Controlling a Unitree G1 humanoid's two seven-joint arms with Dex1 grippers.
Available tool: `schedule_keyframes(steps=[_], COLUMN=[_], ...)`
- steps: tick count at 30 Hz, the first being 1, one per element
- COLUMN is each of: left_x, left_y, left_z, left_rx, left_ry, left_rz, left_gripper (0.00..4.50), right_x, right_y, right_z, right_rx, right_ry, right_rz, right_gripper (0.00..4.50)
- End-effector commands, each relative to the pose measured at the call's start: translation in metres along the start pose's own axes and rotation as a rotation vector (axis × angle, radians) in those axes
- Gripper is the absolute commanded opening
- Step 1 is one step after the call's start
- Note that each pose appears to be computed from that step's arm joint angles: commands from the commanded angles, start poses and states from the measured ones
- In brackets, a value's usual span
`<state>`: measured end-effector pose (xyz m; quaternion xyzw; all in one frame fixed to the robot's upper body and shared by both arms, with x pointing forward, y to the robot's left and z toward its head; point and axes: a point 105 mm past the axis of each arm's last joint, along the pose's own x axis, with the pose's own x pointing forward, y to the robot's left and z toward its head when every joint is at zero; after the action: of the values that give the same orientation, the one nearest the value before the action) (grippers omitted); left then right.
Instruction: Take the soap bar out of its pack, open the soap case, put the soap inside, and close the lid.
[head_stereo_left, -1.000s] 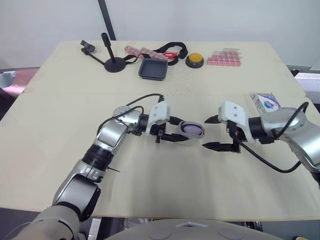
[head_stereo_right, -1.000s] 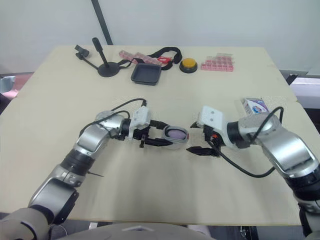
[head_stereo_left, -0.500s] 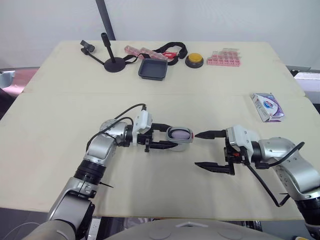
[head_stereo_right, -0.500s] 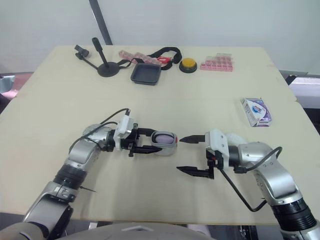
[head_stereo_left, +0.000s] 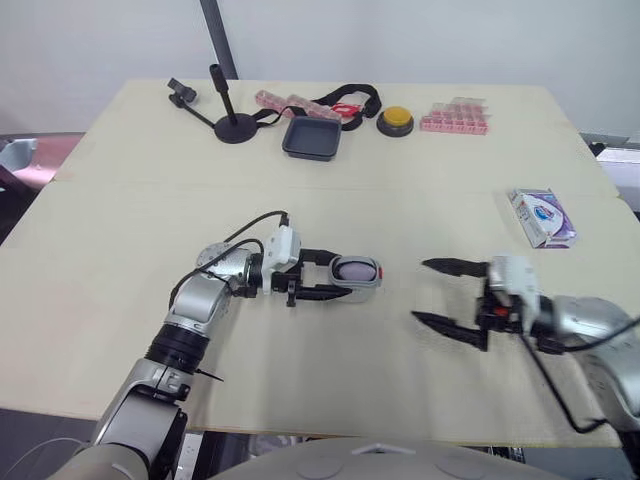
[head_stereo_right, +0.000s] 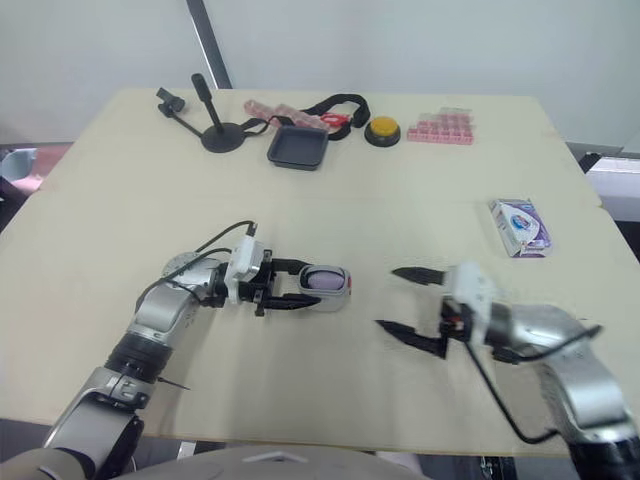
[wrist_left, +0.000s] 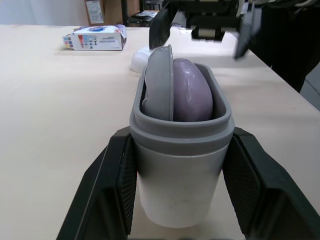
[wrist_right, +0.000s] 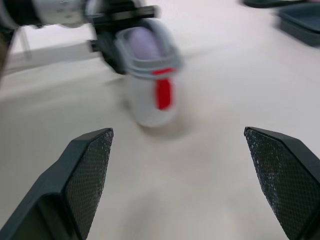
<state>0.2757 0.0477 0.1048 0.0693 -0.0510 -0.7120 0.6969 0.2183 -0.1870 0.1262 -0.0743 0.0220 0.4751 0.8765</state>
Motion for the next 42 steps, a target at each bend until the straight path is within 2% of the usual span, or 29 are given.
schedule_keyframes(steps=[1, 6, 10, 13, 16, 21, 25, 28, 33, 42], left_x=[-0.003, -0.001, 0.0, 0.0, 0.0, 0.0, 0.002, 0.003, 0.004, 0.007], left_y=[0.004, 0.005, 0.007, 0.007, 0.008, 0.008, 0.006, 0.007, 0.007, 0.0], left_z=[0.008, 0.011, 0.011, 0.01, 0.01, 0.009, 0.009, 0.009, 0.009, 0.008], left_rx=[0.018, 0.015, 0.01, 0.007, 0.007, 0.007, 0.012, 0.01, 0.005, -0.006], left_ry=[-0.017, -0.02, -0.018, -0.016, -0.01, 0.004, 0.014, 0.015, 0.011, -0.003], left_rz=[0.012, 0.004, 0.01, 0.012, 0.009, -0.007, -0.034, -0.034, -0.033, -0.047], left_gripper=[1.93, 1.93, 1.93, 1.93, 1.93, 1.93, 1.93, 1.93, 1.93, 1.93], right_x=[-0.037, -0.088, -0.152, -0.171, -0.179, -0.17, -0.146, -0.124, -0.097, -0.056], right_y=[-0.016, -0.033, -0.047, -0.047, -0.055, -0.06, -0.055, -0.058, -0.066, -0.084], right_z=[0.021, 0.007, -0.031, -0.044, -0.043, -0.04, -0.028, -0.011, 0.002, -0.009], right_rx=[-0.046, -0.047, 0.048, 0.065, 0.057, 0.035, 0.136, 0.164, 0.122, 0.038], right_ry=[-0.059, 0.023, 0.173, 0.257, 0.307, 0.512, 0.7, 0.8, 0.904, 0.959], right_rz=[-0.167, -0.368, -0.601, -0.627, -0.627, -0.454, -0.29, -0.241, -0.193, -0.137], right_gripper=[4.48, 4.48, 4.48, 4.48, 4.48, 4.48, 4.48, 4.48, 4.48, 4.48])
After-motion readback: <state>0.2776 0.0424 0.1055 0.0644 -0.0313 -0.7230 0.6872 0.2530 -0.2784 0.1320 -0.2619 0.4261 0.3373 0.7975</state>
